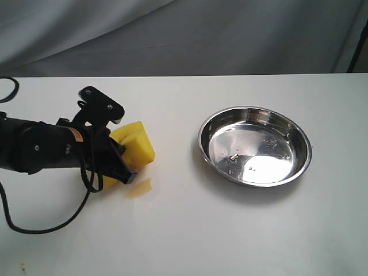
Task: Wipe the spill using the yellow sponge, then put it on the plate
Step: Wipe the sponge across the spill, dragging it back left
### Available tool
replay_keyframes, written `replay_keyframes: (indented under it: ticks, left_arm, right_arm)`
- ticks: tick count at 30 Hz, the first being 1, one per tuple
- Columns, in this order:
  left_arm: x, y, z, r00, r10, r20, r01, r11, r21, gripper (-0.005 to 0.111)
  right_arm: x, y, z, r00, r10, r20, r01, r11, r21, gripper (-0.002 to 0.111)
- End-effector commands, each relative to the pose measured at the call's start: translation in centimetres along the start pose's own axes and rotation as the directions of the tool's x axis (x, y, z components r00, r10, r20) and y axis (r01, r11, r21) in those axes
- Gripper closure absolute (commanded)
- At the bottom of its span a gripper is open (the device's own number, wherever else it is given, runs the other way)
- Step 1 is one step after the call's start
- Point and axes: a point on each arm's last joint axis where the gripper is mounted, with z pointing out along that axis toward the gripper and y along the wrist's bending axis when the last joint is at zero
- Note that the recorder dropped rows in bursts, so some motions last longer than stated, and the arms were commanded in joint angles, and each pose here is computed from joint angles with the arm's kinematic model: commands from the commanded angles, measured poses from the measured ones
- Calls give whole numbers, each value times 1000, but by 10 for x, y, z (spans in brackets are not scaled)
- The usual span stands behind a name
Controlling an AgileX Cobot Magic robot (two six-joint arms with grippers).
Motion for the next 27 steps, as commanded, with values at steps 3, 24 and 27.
replay_keyframes:
  ticks: [3,24,27]
  left_arm:
    - [-5,3,-26,1000,-15,-17,15,1000,20,107]
    - [-4,-56,-46,989,-22,-148,63,958,280,107]
    - [-5,-65,-47,991,3,-136,38,955,295,107]
  right_arm:
    - [1,0,0,1000,-2,7,2,1000,1,108]
    - [1,0,0,1000,-2,7,2,1000,1,108]
    - [1,0,0,1000,-2,7,2,1000,1,108]
